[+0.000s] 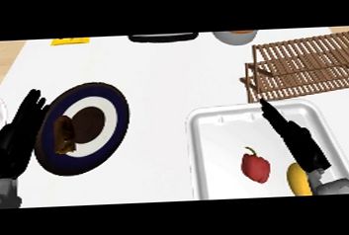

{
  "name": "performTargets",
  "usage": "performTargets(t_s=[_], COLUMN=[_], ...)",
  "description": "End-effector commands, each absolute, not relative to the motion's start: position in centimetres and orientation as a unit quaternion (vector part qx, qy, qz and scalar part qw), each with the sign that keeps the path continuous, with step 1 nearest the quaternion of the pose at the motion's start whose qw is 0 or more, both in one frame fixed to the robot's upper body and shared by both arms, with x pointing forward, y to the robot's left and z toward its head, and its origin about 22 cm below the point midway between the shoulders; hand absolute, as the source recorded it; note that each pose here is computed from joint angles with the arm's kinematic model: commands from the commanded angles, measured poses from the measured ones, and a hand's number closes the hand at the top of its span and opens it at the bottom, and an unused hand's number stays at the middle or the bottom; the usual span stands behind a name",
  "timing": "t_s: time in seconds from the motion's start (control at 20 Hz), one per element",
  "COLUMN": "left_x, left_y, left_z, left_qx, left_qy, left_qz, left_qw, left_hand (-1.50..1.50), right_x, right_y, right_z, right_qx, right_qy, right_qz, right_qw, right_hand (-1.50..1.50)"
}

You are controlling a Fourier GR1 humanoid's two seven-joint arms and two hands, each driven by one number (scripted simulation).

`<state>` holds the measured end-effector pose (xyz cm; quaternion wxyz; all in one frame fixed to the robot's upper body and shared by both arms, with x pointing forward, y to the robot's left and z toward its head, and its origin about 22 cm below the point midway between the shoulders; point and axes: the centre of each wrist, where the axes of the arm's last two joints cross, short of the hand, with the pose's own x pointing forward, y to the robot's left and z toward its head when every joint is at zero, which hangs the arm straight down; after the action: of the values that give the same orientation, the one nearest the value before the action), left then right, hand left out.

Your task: Pick the bell pepper from the tray and place it in the tiered shelf

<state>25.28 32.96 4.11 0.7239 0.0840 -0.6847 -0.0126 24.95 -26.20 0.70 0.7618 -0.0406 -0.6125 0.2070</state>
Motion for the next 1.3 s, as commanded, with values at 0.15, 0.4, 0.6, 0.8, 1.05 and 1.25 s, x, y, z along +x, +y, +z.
performTargets(t_s=[0.15, 0.4, 0.6, 0.8, 1.05, 1.25], left_x=[25.4, 24.6, 24.8, 25.3, 25.2, 25.6], left_y=[30.9, 28.4, 27.2, 28.0, 28.0, 27.7], left_z=[4.6, 4.1, 5.5, 5.7, 6.3, 5.8], left_qx=[0.120, 0.112, 0.115, 0.120, 0.113, 0.122], left_qy=[-0.717, -0.713, -0.718, -0.719, -0.713, -0.715], left_qz=[0.004, 0.022, 0.024, 0.018, 0.018, 0.009], left_qw=[0.687, 0.692, 0.686, 0.684, 0.692, 0.688], left_hand=[0.00, 0.00, 0.00, 0.00, 0.00, 0.00], right_x=[27.4, 26.8, 24.0, 22.3, 19.4, 20.1], right_y=[-20.4, -21.3, -23.4, -22.2, -20.4, -19.6], right_z=[7.9, 7.0, 9.9, 14.6, 15.3, 17.9], right_qx=[-0.058, -0.142, -0.082, -0.093, -0.142, -0.259], right_qy=[-0.705, -0.738, -0.774, -0.748, -0.649, -0.582], right_qz=[0.208, 0.018, 0.094, 0.220, 0.386, 0.471], right_qw=[0.675, 0.660, 0.621, 0.619, 0.640, 0.610], right_hand=[1.50, -1.50, -1.50, -1.50, -1.50, -1.50])
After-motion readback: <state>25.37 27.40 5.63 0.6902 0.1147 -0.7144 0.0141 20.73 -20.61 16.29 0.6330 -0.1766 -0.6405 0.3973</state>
